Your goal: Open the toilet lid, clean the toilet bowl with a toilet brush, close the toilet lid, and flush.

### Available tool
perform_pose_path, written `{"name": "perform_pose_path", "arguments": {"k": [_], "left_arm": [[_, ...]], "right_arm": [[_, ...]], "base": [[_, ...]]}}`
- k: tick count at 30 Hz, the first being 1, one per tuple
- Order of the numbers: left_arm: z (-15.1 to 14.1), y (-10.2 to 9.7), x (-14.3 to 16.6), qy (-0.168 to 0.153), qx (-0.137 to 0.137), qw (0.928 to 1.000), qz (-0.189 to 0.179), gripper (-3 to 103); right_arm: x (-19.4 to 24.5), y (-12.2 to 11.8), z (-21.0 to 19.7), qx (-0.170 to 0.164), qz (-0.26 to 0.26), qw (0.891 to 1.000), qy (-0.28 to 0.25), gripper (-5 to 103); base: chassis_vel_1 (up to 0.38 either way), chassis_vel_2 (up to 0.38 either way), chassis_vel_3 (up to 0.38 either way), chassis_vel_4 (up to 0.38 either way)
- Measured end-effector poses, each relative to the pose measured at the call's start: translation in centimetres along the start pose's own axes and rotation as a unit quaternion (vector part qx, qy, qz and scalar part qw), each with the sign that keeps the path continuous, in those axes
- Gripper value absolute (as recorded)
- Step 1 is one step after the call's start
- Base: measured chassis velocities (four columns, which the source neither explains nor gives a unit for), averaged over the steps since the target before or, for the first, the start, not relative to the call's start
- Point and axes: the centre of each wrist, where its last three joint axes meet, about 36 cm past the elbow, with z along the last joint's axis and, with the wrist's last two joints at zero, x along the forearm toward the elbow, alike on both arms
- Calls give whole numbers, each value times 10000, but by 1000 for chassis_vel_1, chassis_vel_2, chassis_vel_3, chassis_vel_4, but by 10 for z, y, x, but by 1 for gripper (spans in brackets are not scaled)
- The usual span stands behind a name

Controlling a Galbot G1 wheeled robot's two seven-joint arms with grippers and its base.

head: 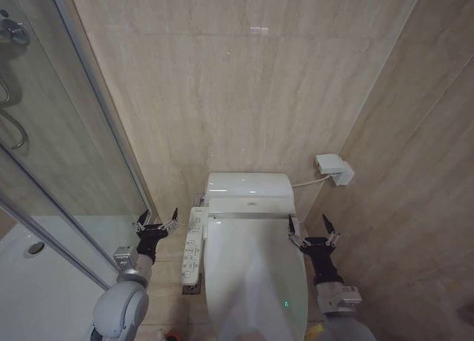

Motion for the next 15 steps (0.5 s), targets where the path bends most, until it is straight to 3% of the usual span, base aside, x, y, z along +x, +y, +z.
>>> {"name": "perform_pose_path", "arguments": {"k": [15], "left_arm": [[0,0,0,-148,3,9999,38,100]], "right_arm": [[0,0,0,0,0,10000,0,100]], "base": [[0,0,0,0]]}}
